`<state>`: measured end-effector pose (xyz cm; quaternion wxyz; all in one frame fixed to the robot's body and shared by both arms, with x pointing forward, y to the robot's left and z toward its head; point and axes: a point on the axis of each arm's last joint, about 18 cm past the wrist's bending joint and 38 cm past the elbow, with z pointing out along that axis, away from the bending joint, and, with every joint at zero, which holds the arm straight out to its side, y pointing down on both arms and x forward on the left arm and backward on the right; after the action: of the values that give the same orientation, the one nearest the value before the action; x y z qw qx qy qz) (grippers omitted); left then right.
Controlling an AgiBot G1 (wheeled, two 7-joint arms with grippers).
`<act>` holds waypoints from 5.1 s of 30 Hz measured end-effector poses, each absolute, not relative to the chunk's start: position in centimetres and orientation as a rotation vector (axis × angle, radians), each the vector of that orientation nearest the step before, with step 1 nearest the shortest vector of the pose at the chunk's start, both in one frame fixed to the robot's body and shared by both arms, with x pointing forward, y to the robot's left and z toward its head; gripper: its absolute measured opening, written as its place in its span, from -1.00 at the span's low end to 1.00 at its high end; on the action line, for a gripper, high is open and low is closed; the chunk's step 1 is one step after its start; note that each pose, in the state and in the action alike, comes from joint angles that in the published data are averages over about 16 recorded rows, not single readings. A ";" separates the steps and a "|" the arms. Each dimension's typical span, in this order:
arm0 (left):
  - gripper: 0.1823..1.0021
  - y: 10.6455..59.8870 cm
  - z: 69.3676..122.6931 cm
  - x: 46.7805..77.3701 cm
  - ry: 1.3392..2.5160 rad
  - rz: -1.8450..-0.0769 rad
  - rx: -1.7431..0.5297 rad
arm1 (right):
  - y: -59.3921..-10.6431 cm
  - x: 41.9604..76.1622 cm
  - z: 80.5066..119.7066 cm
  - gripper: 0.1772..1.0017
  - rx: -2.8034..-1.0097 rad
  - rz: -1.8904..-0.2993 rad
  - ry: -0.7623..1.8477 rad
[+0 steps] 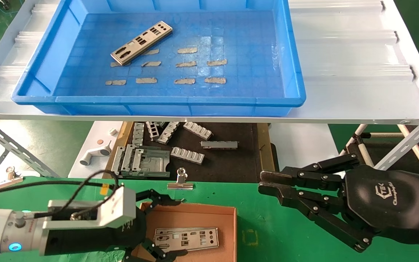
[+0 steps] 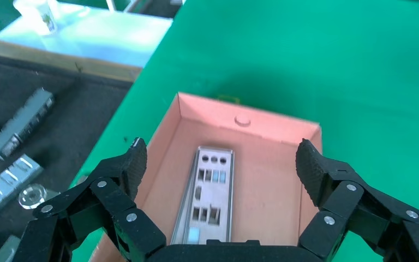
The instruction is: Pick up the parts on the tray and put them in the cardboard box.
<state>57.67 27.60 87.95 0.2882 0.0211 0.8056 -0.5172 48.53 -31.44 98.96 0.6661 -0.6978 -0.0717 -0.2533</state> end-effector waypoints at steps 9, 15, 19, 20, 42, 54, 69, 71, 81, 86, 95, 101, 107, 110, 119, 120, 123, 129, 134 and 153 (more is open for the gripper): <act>0.98 27.8 90.2 56.3 2.109 -1.476 0.071 | -31.4 48.5 99.0 -0.59 -1.575 -0.572 -0.162; 1.00 27.9 91.6 55.3 2.080 -1.534 0.087 | -31.4 48.5 99.0 -0.32 -1.575 -0.572 -0.162; 1.00 28.1 92.5 54.6 2.062 -1.571 0.100 | -31.4 48.5 99.0 -0.07 -1.575 -0.572 -0.162; 1.00 28.1 92.8 54.4 2.057 -1.579 0.104 | -31.4 48.5 99.0 -0.02 -1.575 -0.572 -0.162; 1.00 29.3 97.4 49.9 1.962 -1.744 0.212 | -31.4 48.5 99.0 0.91 -1.575 -0.572 -0.162; 1.00 30.0 99.2 47.6 1.926 -1.797 0.277 | -31.4 48.5 99.0 1.00 -1.575 -0.572 -0.161; 1.00 30.1 99.4 47.3 1.922 -1.804 0.286 | -31.4 48.5 99.0 1.00 -1.575 -0.572 -0.161; 1.00 30.1 99.3 47.3 1.922 -1.803 0.284 | -31.4 48.5 99.0 1.00 -1.575 -0.572 -0.161; 1.00 30.0 99.2 47.4 1.924 -1.800 0.280 | -31.4 48.5 99.0 1.00 -1.575 -0.572 -0.161; 1.00 30.0 99.2 47.5 1.925 -1.800 0.279 | -31.4 48.5 99.0 1.00 -1.575 -0.572 -0.161; 1.00 30.0 99.2 47.5 1.925 -1.799 0.278 | -31.4 48.5 99.0 1.00 -1.575 -0.572 -0.161; 1.00 30.0 99.2 47.5 1.925 -1.799 0.277 | -31.4 48.5 99.0 1.00 -1.575 -0.572 -0.161; 1.00 30.0 99.2 47.5 1.925 -1.798 0.277 | -31.4 48.5 99.0 1.00 -1.575 -0.572 -0.161; 1.00 30.0 99.2 47.6 1.925 -1.798 0.277 | -31.4 48.5 99.0 1.00 -1.575 -0.572 -0.161; 1.00 30.0 99.2 47.6 1.925 -1.798 0.277 | -31.4 48.5 99.0 1.00 -1.575 -0.572 -0.161; 1.00 30.0 99.2 47.6 1.925 -1.798 0.277 | -31.4 48.5 99.0 1.00 -1.575 -0.572 -0.161; 1.00 30.0 99.2 47.6 1.925 -1.798 0.277 | -31.4 48.5 99.0 1.00 -1.575 -0.572 -0.161; 1.00 30.0 99.2 47.6 1.925 -1.798 0.277 | -31.4 48.5 99.0 1.00 -1.575 -0.572 -0.161; 1.00 30.0 99.2 47.6 1.925 -1.798 0.277 | -31.4 48.5 99.0 1.00 -1.575 -0.572 -0.161; 1.00 30.0 99.2 47.6 1.925 -1.798 0.277 | -31.4 48.5 99.0 1.00 -1.575 -0.572 -0.161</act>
<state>47.56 30.00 99.19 0.2439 0.1013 0.7048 -0.6584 48.54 -31.45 98.95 0.6662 -0.6977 -0.0714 -0.2534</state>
